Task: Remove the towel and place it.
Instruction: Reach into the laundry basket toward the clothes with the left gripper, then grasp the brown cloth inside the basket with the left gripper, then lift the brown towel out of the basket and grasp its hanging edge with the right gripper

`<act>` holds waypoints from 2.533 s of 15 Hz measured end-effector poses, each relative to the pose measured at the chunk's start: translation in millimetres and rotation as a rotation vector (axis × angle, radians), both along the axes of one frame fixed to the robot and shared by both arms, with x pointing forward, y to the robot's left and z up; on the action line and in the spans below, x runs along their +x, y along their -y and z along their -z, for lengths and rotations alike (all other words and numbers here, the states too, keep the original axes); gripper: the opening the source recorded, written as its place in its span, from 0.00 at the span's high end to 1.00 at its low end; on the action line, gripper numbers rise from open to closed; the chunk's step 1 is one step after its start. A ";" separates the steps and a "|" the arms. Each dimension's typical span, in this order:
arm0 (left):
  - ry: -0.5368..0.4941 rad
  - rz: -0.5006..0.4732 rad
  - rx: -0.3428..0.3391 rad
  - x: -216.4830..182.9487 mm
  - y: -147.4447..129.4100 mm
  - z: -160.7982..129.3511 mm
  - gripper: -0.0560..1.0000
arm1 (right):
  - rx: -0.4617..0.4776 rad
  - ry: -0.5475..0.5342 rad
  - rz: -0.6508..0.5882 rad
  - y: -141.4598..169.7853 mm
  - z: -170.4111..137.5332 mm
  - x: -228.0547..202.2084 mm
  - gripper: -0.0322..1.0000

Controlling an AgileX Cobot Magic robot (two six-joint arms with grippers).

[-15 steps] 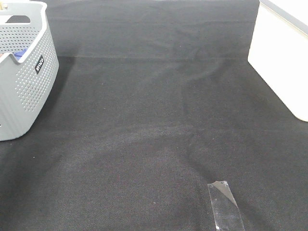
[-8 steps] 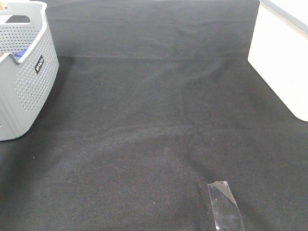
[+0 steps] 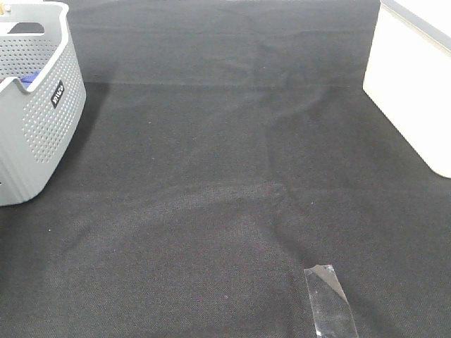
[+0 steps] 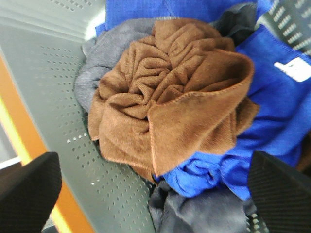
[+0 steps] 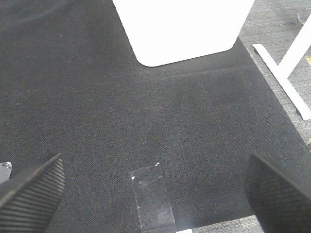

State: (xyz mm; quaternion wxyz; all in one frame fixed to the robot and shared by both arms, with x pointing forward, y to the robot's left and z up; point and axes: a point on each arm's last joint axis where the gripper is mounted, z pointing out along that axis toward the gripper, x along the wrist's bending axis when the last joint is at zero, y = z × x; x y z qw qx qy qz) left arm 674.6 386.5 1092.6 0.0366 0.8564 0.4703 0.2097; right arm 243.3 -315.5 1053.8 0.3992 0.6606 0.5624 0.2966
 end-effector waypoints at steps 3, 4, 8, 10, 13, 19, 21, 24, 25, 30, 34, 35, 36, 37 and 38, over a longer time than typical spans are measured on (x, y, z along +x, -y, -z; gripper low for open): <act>-0.063 0.049 0.004 15.3 -2.4 30.2 0.02 | 0.000 0.000 0.000 0.0 0.0 0.0 0.04; -0.080 0.074 0.003 18.4 -2.2 38.0 0.02 | 0.000 0.000 0.000 0.0 0.0 0.0 0.04; -0.131 0.172 -0.054 28.3 3.0 66.9 0.02 | 0.000 0.000 0.000 0.0 0.0 0.0 0.04; -0.151 0.181 -0.068 31.3 3.4 77.8 0.02 | 0.000 0.000 0.000 0.0 0.0 0.0 0.04; -0.158 0.181 -0.114 34.0 6.7 86.6 0.03 | 0.000 0.000 0.000 0.0 0.0 0.0 0.04; -0.148 -0.023 -0.043 29.7 -4.7 76.1 0.75 | 0.000 0.000 0.000 0.0 0.0 0.0 0.04; -0.150 -0.023 -0.035 29.6 -5.5 76.0 0.83 | 0.000 0.000 0.000 0.0 0.0 0.0 0.04; -0.145 -0.063 -0.046 29.6 -5.6 76.0 0.88 | 0.000 0.000 0.000 0.0 0.0 0.0 0.04; -0.138 -0.110 -0.063 29.6 -5.6 76.0 0.89 | 0.000 0.000 0.000 0.0 0.0 0.0 0.04; -0.089 -0.155 -0.069 24.8 -0.3 55.2 0.95 | 0.000 0.000 0.000 0.0 0.0 0.0 0.04; 0.083 -0.108 -0.097 -3.0 22.6 -23.0 0.95 | 0.000 0.000 0.000 0.0 0.0 0.0 0.04; 0.130 -0.093 -0.103 -13.1 29.9 -43.7 0.95 | 0.000 0.000 0.000 0.0 0.0 0.0 0.04; 0.171 -0.078 -0.102 -22.8 35.9 -61.4 0.95 | 0.000 0.000 0.000 0.0 0.0 0.0 0.04; 0.206 -0.054 -0.097 -31.9 43.1 -76.5 0.95 | 0.000 0.000 0.000 0.0 0.0 0.0 0.04; 0.238 -0.026 -0.094 -40.5 52.0 -90.2 0.95 | 0.000 0.000 0.000 0.0 0.0 0.0 0.04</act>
